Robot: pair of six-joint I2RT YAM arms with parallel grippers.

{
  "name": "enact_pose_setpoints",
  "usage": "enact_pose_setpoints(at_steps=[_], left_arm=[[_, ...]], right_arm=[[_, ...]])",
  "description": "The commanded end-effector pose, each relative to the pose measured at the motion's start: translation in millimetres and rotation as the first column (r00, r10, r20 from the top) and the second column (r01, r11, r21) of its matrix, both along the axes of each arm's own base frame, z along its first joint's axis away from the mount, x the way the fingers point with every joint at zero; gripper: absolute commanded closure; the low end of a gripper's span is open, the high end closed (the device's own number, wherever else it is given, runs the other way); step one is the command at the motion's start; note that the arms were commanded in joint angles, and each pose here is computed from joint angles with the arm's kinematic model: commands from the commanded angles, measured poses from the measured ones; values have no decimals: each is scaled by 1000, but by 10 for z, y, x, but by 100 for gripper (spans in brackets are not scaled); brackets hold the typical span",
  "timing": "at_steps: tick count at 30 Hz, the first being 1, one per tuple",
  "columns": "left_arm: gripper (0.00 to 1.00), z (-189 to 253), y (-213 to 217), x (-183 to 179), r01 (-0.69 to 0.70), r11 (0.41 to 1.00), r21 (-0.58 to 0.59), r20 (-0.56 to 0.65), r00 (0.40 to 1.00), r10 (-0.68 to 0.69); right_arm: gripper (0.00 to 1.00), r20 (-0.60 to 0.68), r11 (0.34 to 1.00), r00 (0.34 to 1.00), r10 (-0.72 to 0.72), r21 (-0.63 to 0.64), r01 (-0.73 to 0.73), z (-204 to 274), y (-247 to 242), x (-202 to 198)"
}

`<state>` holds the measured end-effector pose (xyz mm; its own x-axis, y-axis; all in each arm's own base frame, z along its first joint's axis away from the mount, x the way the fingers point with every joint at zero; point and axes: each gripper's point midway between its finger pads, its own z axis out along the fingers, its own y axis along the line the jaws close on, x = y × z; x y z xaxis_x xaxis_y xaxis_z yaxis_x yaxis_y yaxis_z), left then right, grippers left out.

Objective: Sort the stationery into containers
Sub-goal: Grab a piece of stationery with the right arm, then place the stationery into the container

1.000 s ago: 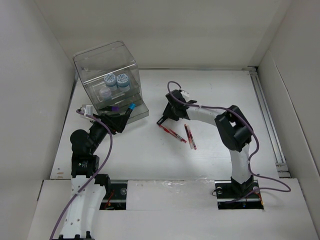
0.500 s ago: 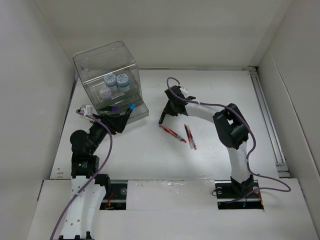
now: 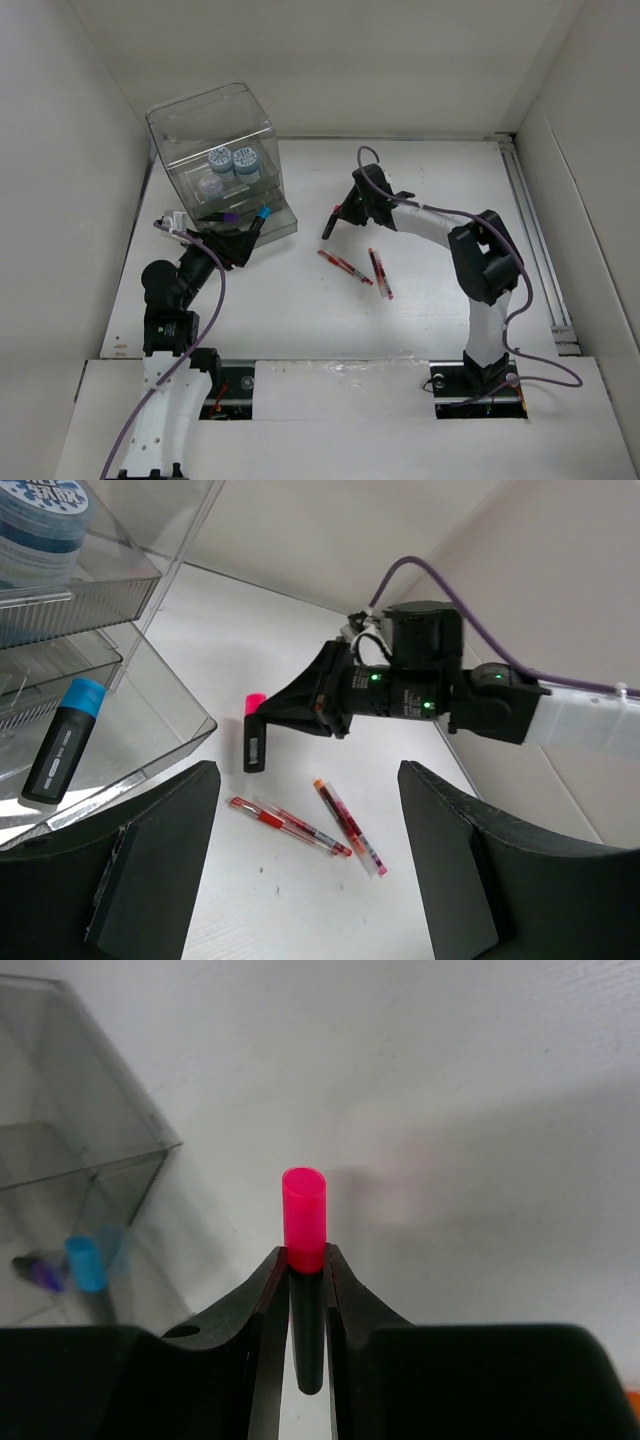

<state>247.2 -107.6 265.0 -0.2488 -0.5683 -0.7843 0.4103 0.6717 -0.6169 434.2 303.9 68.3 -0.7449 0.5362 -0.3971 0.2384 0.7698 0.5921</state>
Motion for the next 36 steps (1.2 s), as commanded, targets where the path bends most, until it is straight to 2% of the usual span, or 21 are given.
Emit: enact_pose_setpoints(at_steps=[1, 6, 11, 15, 16, 20, 22, 23, 27, 30, 32, 33, 34, 35, 36], left_arm=[[31, 117, -19, -23, 10, 1000, 3, 57, 998, -11], [32, 99, 4, -1, -7, 1000, -7, 52, 999, 7], [40, 101, 30, 18, -26, 1000, -17, 46, 999, 26], [44, 59, 64, 41, -49, 999, -19, 26, 998, 49], [44, 80, 64, 26, -49, 999, -20, 35, 998, 49], [47, 59, 64, 25, -49, 999, -19, 26, 998, 49], [49, 61, 78, 19, -58, 998, -20, 26, 998, 58], [49, 61, 78, 19, -58, 998, -20, 26, 998, 58], [50, -32, 91, 37, -67, 998, -20, 6, 998, 68], [53, -102, 108, 49, -78, 997, -10, -9, 997, 77], [57, -206, 108, 83, -78, 997, -7, -42, 996, 77], [63, -290, 108, 98, -78, 997, -5, -65, 995, 77], [66, -323, 107, 115, -78, 997, -3, -79, 994, 77], [75, -434, 107, 150, -78, 997, -1, -111, 991, 78], [75, -449, 107, 173, -78, 997, 0, -115, 990, 78]], right_arm=[[90, 153, 993, 988, 2, 118, -20, 697, 104, 57], [90, 223, 978, 975, 26, 198, -72, 1200, 132, -79], [90, 279, 929, 948, 150, 288, -232, 1627, 655, -354], [90, 321, 877, 921, 221, 347, -331, 1912, 1127, -417], [90, 285, 871, 931, 230, 365, -328, 1780, 1243, -403], [90, 271, 841, 926, 262, 406, -357, 1732, 1642, -440], [84, 295, 818, 914, 279, 426, -387, 1841, 1814, -475], [81, 274, 815, 917, 289, 433, -386, 1731, 1874, -449], [51, 268, 798, 915, 302, 454, -396, 1732, 1995, -453], [44, 275, 799, 916, 292, 457, -392, 1816, 1917, -450], [44, 283, 819, 922, 265, 439, -371, 1830, 1797, -420], [44, 288, 823, 918, 274, 423, -379, 1839, 1716, -499], [49, 299, 833, 913, 277, 399, -384, 1823, 1661, -524], [53, 298, 850, 917, 263, 379, -367, 1798, 1543, -578], [59, 289, 863, 922, 259, 359, -355, 1667, 1508, -570]])
